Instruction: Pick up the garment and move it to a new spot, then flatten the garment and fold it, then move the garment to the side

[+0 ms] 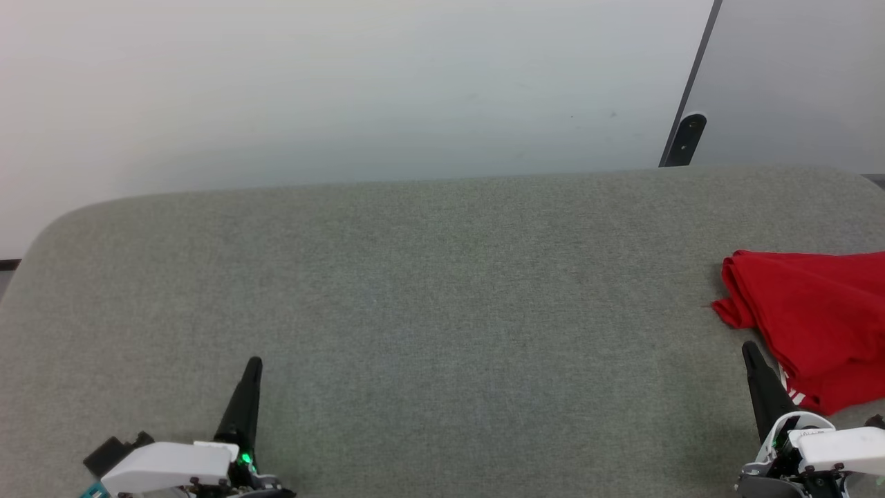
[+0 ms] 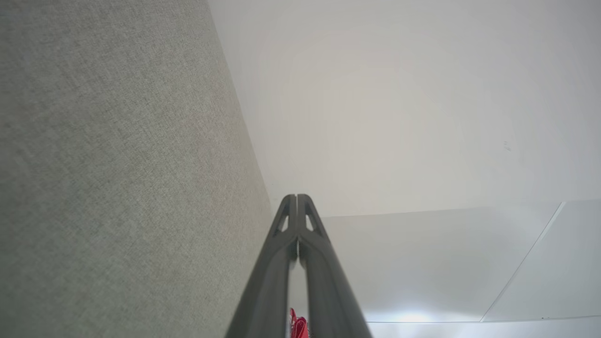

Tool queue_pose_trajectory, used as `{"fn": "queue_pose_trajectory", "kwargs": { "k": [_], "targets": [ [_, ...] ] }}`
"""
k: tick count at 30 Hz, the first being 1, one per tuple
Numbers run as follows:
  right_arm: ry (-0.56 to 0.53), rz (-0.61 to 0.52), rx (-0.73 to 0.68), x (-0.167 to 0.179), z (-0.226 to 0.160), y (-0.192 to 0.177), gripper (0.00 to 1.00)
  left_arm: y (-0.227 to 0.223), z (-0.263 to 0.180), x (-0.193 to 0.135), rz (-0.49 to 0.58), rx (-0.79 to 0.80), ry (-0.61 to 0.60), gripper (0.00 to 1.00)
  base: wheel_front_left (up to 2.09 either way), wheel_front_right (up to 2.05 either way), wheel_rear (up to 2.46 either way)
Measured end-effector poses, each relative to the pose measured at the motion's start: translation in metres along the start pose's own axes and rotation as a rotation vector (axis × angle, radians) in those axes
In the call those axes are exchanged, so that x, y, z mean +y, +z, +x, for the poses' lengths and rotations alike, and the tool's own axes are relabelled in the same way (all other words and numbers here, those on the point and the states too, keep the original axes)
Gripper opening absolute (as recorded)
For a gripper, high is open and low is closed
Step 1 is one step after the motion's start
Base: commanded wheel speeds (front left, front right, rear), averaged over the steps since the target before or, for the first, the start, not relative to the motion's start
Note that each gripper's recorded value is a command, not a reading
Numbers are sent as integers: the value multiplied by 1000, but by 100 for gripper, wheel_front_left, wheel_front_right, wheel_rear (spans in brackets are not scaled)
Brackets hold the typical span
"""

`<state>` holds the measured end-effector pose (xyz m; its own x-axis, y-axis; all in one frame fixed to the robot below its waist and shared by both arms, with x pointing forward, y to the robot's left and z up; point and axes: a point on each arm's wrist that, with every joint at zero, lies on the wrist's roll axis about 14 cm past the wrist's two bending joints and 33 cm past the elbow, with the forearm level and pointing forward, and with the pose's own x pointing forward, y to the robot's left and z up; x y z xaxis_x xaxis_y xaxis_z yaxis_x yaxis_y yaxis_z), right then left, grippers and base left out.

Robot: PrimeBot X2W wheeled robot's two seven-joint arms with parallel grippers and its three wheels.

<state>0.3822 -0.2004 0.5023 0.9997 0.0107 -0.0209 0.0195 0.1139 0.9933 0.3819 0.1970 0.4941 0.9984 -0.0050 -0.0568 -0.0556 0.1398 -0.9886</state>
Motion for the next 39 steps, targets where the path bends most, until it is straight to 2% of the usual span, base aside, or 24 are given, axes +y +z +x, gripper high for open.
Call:
{"fn": "queue_pose_trajectory", "kwargs": {
  "k": [18, 39],
  "targets": [
    [8, 110, -14, 1, 5, 1, 0, 4, 5, -10, -139, -7, -46, 0, 0, 0, 0],
    [15, 114, -13, 3, 6, 1, 0, 4, 5, -10, -145, -8, -47, 0, 0, 0, 0]
  ]
}}
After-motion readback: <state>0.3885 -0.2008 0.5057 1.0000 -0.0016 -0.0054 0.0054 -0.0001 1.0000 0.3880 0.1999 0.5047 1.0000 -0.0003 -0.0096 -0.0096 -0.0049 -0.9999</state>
